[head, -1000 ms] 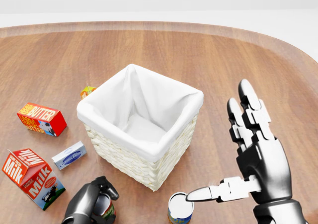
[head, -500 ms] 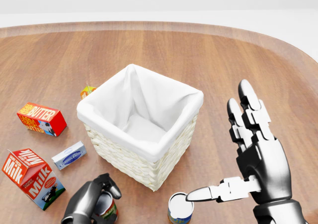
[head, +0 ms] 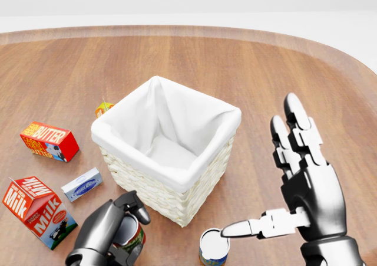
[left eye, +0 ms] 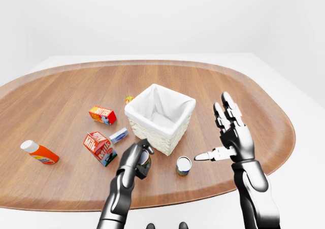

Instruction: Pick up the tomato sauce, and put it in the basket.

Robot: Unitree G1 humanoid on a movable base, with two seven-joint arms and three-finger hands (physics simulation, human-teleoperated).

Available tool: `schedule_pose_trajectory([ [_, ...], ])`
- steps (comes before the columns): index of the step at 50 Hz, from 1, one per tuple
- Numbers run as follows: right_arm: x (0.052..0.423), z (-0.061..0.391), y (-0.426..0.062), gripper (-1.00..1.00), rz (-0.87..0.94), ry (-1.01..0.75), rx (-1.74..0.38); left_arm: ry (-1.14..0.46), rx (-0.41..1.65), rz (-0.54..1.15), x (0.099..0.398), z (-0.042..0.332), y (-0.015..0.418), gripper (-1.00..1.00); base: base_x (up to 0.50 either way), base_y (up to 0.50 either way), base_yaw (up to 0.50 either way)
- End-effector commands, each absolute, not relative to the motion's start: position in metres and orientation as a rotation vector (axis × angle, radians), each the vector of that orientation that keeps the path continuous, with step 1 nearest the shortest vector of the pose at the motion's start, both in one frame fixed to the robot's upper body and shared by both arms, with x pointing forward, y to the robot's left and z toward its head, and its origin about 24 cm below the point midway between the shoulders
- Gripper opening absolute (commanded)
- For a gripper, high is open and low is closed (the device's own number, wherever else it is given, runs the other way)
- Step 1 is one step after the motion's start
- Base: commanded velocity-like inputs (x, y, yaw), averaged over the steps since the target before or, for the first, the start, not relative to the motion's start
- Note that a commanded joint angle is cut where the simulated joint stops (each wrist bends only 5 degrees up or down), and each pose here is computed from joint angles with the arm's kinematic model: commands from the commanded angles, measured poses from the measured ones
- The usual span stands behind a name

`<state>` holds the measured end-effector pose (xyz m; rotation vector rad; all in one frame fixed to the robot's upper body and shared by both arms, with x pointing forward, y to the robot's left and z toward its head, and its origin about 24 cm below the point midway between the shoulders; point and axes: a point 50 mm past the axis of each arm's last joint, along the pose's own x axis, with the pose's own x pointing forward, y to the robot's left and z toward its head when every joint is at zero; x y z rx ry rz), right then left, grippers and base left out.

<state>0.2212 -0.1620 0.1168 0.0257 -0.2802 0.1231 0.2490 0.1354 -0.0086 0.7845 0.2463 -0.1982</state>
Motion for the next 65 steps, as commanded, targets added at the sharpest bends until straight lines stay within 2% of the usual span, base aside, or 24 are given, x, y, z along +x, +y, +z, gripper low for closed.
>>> schedule_pose_trajectory([
  [1,0.222,0.118,-0.163,1.0,0.118,-0.286,0.028,0.154,0.767,-0.178,0.245,0.015,0.134,-1.0,0.0,0.0,0.0],
  [40,0.224,0.119,-0.164,1.0,0.114,-0.292,0.029,-0.029,0.863,-0.225,0.232,0.07,0.127,-1.0,0.0,0.0,0.0],
  [65,0.224,0.119,-0.163,1.0,0.113,-0.291,0.027,-0.171,1.015,-0.255,0.213,0.122,0.119,-1.0,0.0,0.0,0.0],
])
